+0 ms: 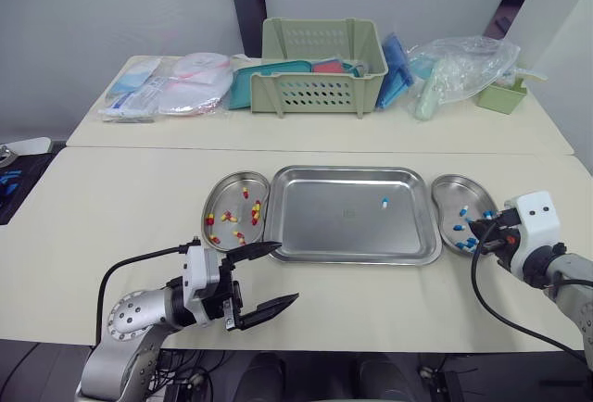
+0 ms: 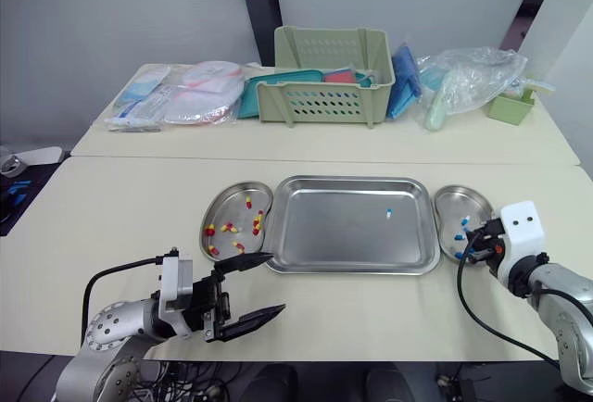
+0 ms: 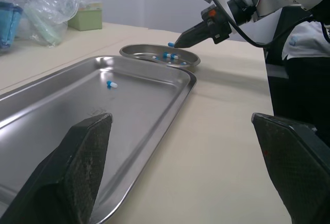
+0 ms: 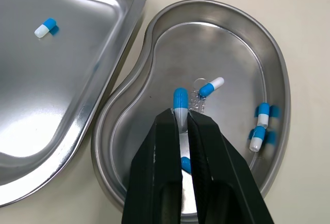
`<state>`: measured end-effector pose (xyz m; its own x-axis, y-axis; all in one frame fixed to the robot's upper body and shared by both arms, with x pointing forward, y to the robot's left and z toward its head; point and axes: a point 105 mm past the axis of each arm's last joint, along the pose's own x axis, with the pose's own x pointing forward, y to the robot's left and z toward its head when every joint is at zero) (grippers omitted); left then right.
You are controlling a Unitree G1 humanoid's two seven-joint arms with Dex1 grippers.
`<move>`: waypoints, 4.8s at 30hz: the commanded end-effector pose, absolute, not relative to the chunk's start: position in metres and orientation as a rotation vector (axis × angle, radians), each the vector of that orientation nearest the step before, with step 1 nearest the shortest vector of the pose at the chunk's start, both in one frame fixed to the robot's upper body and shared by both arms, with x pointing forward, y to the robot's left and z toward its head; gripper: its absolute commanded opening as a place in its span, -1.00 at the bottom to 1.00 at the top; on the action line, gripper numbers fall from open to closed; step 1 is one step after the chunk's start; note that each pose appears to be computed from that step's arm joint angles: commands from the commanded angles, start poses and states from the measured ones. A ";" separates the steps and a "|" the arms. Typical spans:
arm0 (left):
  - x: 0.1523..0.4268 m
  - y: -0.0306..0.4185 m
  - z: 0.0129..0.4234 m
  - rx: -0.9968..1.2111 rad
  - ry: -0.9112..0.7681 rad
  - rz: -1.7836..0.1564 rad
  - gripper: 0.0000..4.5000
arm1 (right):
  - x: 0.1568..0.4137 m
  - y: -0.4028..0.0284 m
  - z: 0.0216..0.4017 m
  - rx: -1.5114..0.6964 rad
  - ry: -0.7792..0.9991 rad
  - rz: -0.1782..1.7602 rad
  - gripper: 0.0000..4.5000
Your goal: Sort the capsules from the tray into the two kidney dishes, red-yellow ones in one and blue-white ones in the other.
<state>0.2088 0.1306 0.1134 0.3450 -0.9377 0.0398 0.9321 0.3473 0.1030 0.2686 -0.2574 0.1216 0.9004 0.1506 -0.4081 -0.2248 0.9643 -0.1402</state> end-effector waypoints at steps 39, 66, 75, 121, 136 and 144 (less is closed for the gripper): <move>0.172 0.413 0.078 0.190 0.286 -0.001 1.00 | 0.208 -0.377 0.134 -0.523 0.408 0.406 0.99; 0.201 0.163 0.105 0.119 -0.023 -0.875 1.00 | 0.195 -0.370 0.134 -0.478 0.433 0.452 0.99; 0.220 0.137 0.096 0.099 -0.056 -0.947 1.00 | 0.178 -0.332 0.141 -0.443 0.428 0.564 0.99; 0.232 0.121 0.093 0.093 -0.073 -0.963 1.00 | 0.334 -0.131 0.099 -0.221 0.336 0.209 0.47; 0.231 0.120 0.095 0.091 -0.067 -0.962 1.00 | 0.341 -0.129 0.093 -0.249 0.340 0.235 -0.91; 0.229 0.119 0.098 0.073 -0.082 -0.978 1.00 | 0.319 -0.129 0.127 -0.293 0.210 0.383 -0.99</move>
